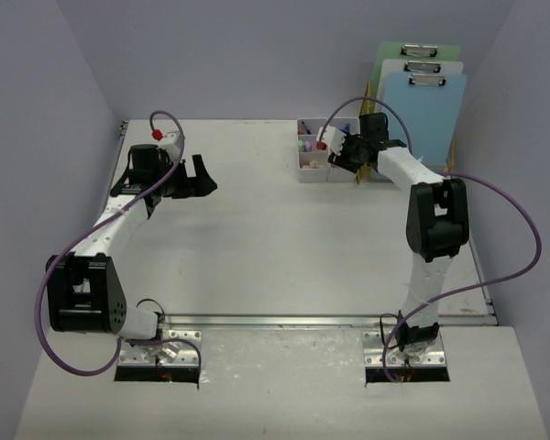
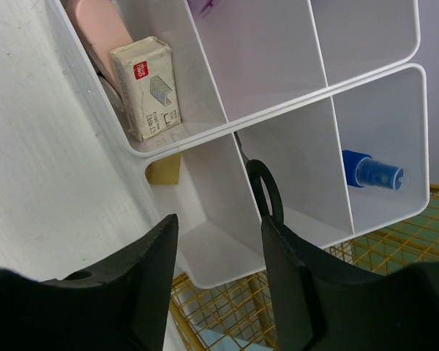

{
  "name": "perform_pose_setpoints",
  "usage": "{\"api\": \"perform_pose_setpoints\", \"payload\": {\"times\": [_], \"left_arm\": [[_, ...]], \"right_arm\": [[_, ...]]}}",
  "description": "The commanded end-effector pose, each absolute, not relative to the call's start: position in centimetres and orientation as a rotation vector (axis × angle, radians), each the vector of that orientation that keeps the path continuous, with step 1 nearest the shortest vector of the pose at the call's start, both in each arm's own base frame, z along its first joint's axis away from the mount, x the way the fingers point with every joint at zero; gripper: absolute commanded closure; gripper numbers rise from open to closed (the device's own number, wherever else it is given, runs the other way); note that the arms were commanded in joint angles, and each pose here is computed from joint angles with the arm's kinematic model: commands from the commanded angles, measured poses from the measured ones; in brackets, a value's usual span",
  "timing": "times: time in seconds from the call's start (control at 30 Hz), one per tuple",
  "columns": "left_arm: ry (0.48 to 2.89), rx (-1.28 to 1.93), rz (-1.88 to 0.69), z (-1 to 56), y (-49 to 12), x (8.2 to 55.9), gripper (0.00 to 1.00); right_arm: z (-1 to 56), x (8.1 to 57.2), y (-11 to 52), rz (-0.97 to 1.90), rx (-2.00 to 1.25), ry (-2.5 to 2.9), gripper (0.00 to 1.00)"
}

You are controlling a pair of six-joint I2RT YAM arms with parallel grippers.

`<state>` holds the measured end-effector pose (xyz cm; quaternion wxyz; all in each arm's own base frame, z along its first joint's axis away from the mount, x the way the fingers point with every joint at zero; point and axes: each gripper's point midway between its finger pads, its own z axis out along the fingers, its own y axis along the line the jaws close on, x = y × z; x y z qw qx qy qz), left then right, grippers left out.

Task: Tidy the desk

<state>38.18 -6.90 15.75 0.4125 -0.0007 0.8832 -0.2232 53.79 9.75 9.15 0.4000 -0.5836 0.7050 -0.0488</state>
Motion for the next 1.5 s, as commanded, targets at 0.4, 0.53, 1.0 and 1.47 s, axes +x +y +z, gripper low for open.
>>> {"api": "perform_pose_setpoints", "payload": {"times": [0.4, 0.53, 1.0, 1.47], "left_arm": [[2.134, 0.071, -0.213, 21.3, -2.4, 39.2, 0.00], [2.180, 0.089, -0.171, 19.5, -1.8, 38.1, 0.00], [2.138, 0.150, -0.061, 17.9, -0.7, 33.7, 0.00], [2.080, 0.117, 0.037, 19.6, 0.7, 31.4, 0.00]], "right_arm": [[27.6, 45.8, 10.8, 0.097, -0.817, 1.880, 0.01], [24.8, 40.2, 9.1, 0.136, -0.591, 2.010, 0.01], [13.3, 27.5, 2.8, 0.058, -0.169, 2.165, 0.01], [14.3, 28.1, 1.6, 0.047, -0.077, 2.103, 0.01]]}}
